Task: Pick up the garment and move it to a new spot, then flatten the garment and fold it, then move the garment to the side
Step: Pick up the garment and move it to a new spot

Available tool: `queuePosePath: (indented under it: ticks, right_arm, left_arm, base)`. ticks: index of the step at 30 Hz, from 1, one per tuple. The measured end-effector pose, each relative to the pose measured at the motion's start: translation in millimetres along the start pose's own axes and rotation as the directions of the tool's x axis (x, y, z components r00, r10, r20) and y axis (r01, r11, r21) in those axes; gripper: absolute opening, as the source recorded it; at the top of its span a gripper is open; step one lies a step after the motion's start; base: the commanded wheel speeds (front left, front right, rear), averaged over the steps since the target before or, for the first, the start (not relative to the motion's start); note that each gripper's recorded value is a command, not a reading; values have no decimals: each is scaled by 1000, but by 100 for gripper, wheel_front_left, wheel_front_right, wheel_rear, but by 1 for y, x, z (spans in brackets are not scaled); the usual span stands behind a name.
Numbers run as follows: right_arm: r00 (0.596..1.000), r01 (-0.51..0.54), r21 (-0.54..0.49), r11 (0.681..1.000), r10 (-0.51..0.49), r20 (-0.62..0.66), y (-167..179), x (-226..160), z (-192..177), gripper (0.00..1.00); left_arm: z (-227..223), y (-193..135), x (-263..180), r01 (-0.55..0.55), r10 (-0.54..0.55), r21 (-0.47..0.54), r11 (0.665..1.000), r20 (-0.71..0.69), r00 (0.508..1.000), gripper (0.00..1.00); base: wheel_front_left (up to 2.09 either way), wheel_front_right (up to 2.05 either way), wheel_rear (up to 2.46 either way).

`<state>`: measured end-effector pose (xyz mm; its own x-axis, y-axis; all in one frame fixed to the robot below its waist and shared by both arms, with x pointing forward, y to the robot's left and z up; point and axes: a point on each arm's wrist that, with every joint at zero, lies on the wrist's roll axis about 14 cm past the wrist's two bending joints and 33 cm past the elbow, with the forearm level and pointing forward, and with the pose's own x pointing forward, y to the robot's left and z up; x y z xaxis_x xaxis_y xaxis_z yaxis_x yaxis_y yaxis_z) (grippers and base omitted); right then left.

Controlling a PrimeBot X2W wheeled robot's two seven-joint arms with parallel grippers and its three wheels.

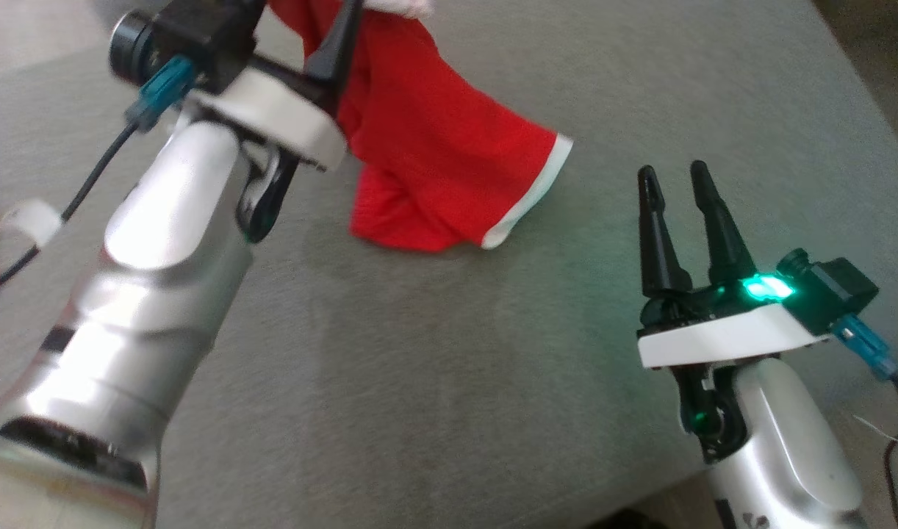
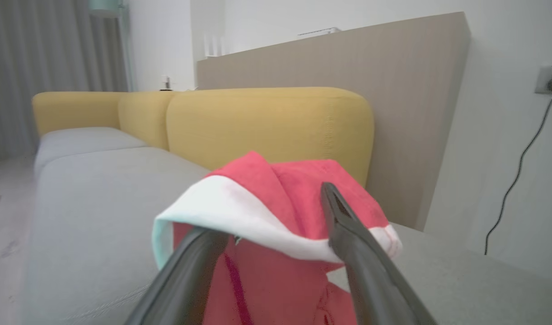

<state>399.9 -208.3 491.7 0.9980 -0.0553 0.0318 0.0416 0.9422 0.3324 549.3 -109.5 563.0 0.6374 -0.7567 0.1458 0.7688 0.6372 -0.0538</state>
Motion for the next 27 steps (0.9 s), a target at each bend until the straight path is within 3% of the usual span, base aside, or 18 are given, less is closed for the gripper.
queuePosePath:
  ticks: [8,14,21,27]
  right_arm:
    - [994,-106,-11,994,105,-24,34,11,-12,100]
    - [980,-196,7,981,196,-7,67,17,-8,100]
    - [970,-243,19,970,243,-5,85,9,-7,100]
    - [958,-285,26,958,285,-3,101,8,-7,100]
  left_arm:
    - [-12,20,-65,-107,107,4,994,-79,991,100]
    - [-13,-5,-92,-49,52,20,999,-181,982,100]
    - [-68,-30,-168,6,-20,-30,1000,-485,875,100]
    - [-80,-46,-220,22,-88,-115,993,-605,792,100]
  base:
    - [0,0,0]
    - [0,0,0]
    - [0,0,0]
    - [0,0,0]
